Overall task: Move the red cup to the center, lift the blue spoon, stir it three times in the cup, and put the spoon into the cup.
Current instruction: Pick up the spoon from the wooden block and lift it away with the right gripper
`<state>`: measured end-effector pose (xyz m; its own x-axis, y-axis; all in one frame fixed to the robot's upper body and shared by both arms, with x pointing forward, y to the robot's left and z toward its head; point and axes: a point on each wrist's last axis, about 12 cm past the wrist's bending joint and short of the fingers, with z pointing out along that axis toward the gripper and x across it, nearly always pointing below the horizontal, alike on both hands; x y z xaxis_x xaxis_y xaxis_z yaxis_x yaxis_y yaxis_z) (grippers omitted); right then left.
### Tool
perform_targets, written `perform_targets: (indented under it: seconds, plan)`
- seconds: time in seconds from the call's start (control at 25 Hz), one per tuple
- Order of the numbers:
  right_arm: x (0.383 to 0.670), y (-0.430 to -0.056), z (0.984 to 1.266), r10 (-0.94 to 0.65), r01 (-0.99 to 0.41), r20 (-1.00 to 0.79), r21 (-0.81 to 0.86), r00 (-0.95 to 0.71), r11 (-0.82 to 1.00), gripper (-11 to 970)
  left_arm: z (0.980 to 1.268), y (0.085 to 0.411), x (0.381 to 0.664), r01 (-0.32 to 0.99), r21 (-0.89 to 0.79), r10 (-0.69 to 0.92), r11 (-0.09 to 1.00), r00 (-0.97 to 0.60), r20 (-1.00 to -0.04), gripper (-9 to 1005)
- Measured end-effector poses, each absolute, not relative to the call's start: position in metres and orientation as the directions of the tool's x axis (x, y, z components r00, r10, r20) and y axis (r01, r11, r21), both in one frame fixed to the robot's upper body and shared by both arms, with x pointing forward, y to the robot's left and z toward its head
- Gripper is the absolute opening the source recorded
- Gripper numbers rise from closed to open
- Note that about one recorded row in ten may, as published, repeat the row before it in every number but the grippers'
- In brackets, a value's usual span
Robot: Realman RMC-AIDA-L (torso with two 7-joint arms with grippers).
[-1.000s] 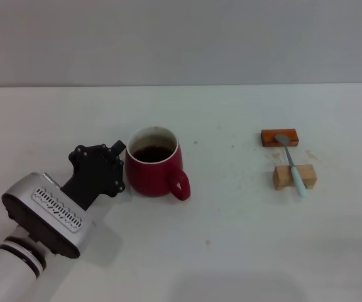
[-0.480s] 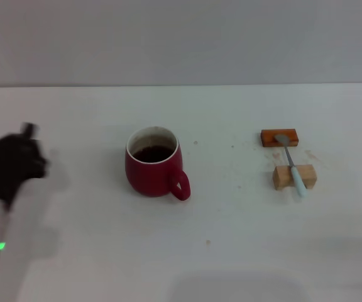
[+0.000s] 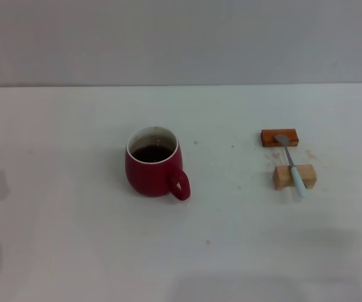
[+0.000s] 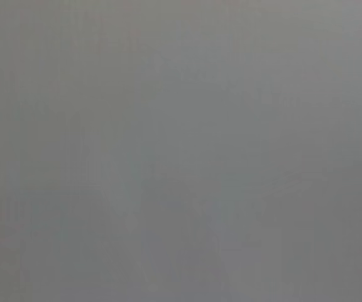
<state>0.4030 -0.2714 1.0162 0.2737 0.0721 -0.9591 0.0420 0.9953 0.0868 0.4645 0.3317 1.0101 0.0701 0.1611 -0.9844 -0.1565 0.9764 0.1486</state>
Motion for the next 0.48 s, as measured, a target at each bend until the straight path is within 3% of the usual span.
perform_targets:
  seconds: [0.08,0.48]
  plan:
    - [0.404,-0.267,1.015,0.085,0.023,-0.962,0.094,0.258,0.995,660,1.010,0.332,0.466,-0.154,0.150,0.162,0.977,0.068,-0.984,281]
    - [0.417,-0.253,1.003,0.110,-0.058,-0.985,0.103,0.133,0.993,659,1.008,0.330,0.472,-0.141,0.129,0.137,0.982,0.047,-0.989,701]
